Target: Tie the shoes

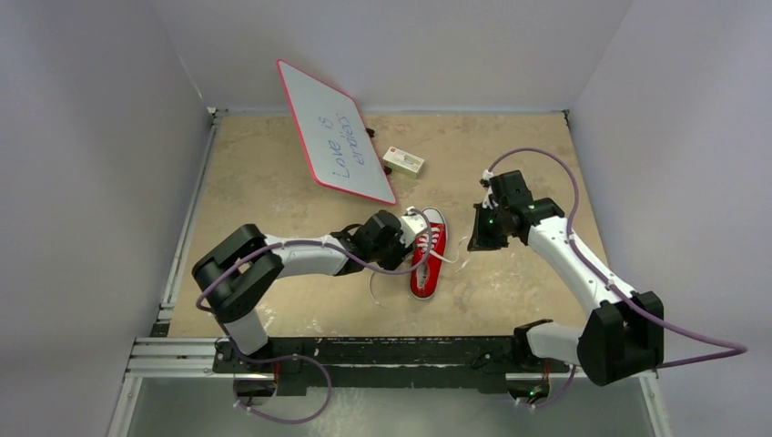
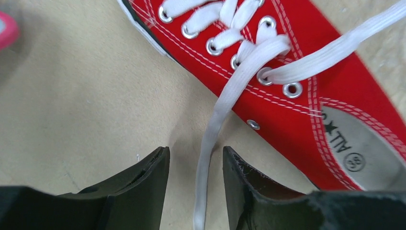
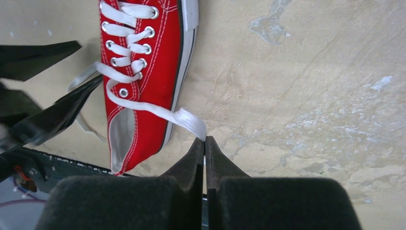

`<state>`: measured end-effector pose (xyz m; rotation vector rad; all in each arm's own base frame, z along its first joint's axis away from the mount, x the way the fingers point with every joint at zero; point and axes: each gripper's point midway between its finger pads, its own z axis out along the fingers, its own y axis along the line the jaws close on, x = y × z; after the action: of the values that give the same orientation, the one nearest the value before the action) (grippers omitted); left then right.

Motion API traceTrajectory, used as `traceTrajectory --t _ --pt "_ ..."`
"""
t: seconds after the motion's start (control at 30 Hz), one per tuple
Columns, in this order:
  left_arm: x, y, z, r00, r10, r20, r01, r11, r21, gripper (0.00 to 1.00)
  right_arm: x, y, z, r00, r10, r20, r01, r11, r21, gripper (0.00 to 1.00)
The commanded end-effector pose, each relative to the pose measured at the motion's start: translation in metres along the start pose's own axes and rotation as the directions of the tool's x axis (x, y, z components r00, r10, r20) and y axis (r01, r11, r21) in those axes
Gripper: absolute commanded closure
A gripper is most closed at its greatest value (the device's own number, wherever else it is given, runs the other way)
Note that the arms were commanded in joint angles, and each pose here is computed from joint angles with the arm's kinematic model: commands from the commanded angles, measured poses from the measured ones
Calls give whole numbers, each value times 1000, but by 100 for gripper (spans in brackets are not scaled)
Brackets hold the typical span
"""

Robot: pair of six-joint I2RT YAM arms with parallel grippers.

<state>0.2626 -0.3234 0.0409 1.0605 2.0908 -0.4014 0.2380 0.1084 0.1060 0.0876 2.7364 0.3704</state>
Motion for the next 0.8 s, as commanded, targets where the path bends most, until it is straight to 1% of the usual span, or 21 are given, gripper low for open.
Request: traceTrajectory --t 0.0,0.1,0.13,0.17,0.27,0.37,0.4,0.47,0.6,0.67,0.77 --pt "-23 -4 16 996 36 82 -40 998 48 56 -2 14 -6 1000 0 11 1 997 -74 100" --pt "-19 -10 24 996 10 93 -17 997 72 55 -4 18 -8 1000 -5 20 7 995 -96 100" --pt "-14 -10 29 997 5 79 -11 997 73 56 -5 19 -9 1000 -7 21 9 995 -102 100" --pt "-12 -10 31 997 2 72 -7 998 70 59 -6 21 -10 1000 -10 22 13 994 -111 100" --pt "-21 -6 28 997 -3 80 -2 998 55 78 -11 30 -18 998 -41 42 47 987 -152 100" --pt "-43 -4 14 994 -20 108 14 998 55 100 -19 42 -36 991 -95 95 114 970 -215 100" --pt "-51 -4 7 992 -41 122 32 997 70 100 -18 47 -42 990 -96 103 119 964 -239 100" --pt "-67 -5 -6 985 -72 156 56 993 106 100 -24 53 -52 982 -104 156 144 952 -270 100" --pt "-91 -12 -25 966 -148 210 93 964 251 100 -27 72 -74 957 -142 251 229 904 -362 100" --pt "-96 -20 -26 964 -164 210 90 941 326 100 -30 81 -84 944 -147 295 261 878 -401 100" --pt "-102 -32 -20 965 -184 188 90 902 422 100 -41 90 -98 936 -112 335 258 865 -431 100"
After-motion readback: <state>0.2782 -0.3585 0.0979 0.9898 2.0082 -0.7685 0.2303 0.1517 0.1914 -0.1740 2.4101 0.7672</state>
